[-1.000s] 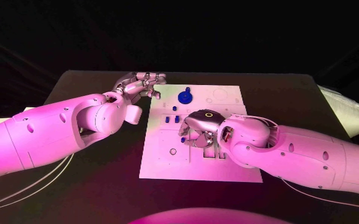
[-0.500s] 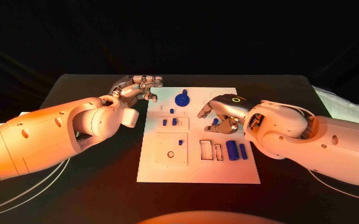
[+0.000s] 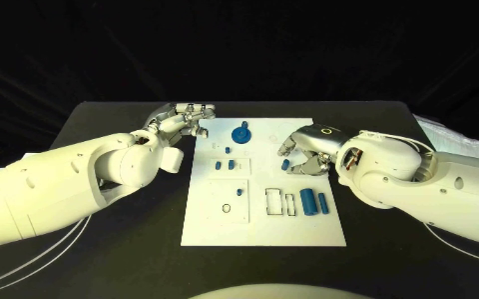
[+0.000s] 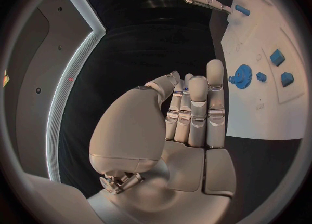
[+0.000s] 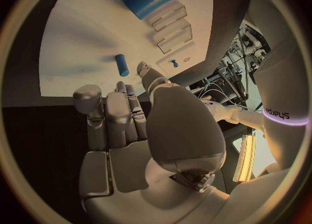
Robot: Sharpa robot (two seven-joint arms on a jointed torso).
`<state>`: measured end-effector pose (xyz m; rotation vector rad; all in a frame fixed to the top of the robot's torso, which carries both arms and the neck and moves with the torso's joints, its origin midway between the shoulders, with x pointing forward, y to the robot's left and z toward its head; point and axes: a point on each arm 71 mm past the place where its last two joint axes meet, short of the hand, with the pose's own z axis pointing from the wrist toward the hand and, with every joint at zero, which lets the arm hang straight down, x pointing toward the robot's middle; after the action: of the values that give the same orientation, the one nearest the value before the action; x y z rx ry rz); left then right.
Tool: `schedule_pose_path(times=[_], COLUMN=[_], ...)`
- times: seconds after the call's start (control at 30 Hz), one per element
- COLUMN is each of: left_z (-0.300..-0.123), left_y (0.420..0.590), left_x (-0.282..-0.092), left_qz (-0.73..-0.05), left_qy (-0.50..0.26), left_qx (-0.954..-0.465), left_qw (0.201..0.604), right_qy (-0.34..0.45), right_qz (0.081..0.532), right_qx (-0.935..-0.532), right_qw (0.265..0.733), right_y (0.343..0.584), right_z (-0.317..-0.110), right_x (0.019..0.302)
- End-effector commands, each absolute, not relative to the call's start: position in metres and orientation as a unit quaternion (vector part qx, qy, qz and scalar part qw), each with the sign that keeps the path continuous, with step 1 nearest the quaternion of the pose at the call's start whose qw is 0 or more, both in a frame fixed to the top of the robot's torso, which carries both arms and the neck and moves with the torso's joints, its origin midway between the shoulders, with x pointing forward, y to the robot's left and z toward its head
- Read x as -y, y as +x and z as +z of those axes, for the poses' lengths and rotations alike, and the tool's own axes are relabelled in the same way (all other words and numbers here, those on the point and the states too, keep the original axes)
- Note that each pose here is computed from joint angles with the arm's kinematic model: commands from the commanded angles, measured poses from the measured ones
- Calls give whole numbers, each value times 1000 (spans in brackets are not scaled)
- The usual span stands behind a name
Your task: Assemble the parts on the task board
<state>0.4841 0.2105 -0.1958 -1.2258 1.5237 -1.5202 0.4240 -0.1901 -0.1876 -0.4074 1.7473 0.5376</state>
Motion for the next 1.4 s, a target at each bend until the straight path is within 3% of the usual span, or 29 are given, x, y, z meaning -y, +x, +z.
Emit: schedule_pose_path(times=[0.03,0.97,1.4], left_z=[-195,-196,-196], left_y=[484,483,484], left_x=[-208,-209,-209], left_qz=[-588,-587,-587], left_qy=[-461,-462,-462], left_qx=[-583,-584,-585], left_qw=[319,317,316], right_qy=[-191,-204,-185], right_qz=[203,200,211], right_qx=[-763,-770,-744], right_qw=[583,570,607], right_y=[427,434,436], right_z=[-193,-207,-201], right_x=[192,182,181])
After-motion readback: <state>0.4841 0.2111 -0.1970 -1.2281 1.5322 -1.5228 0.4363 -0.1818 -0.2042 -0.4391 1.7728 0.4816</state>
